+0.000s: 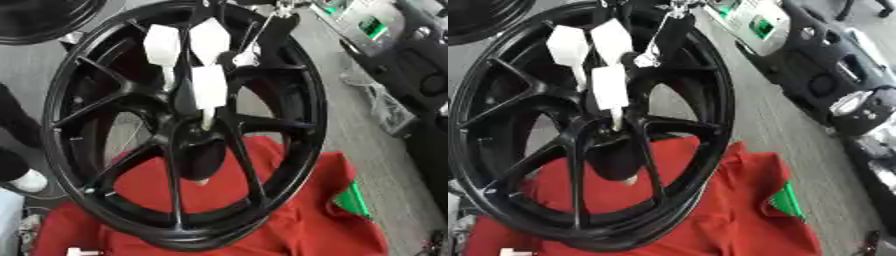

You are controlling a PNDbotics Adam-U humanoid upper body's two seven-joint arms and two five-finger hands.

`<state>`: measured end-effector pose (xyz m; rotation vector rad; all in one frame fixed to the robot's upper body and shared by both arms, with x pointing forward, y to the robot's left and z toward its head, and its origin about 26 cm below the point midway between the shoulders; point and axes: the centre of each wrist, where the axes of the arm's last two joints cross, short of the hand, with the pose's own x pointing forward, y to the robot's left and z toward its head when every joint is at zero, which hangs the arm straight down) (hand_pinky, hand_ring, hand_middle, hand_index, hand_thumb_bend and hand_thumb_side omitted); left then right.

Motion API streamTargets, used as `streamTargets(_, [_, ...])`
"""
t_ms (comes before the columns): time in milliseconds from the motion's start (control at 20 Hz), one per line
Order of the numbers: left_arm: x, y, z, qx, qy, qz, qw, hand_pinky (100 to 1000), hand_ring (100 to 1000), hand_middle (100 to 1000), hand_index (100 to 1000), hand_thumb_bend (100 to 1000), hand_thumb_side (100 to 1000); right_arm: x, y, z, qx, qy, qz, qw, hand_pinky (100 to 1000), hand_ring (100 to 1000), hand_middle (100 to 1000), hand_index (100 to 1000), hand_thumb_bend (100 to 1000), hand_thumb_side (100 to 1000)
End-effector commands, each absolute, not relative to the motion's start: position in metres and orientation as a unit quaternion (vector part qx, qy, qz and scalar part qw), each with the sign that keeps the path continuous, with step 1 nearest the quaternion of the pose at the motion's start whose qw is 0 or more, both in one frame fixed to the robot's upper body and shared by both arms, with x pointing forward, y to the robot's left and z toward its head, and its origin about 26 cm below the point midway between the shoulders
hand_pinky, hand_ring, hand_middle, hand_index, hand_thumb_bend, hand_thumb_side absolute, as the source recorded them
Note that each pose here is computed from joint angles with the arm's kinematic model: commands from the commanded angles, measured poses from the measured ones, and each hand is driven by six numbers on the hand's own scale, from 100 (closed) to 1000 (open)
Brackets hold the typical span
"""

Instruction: Pull the pin out of the wheel hub.

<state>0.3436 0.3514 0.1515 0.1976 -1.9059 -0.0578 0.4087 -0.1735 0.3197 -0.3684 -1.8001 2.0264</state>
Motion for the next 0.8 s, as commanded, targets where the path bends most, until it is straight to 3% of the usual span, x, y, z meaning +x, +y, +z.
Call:
streamTargets(50, [0.343,0.358,0.162,0.097,-0.819,-0.027,0.564,837,783,738,801,100,844,0.401,-0.180,0.347,-0.139,-0.653,0.720,0.192,748,574,283,421,100,129])
streamTargets(400, [0.341,0.361,0.161,0.103,-0.817,-0.025,0.567,838,782,738,800,100,846,0.387,-0.204,0.380,-0.137,-0.686,0.682,0.213,748,569,278,417,100,100])
streamTargets(800, [0.340,0.363,0.160,0.106,-0.816,-0.019,0.567,839,782,738,800,100,846,0.344,-0.281,0.390,-0.132,-0.781,0.536,0.293,752,560,268,407,100,100])
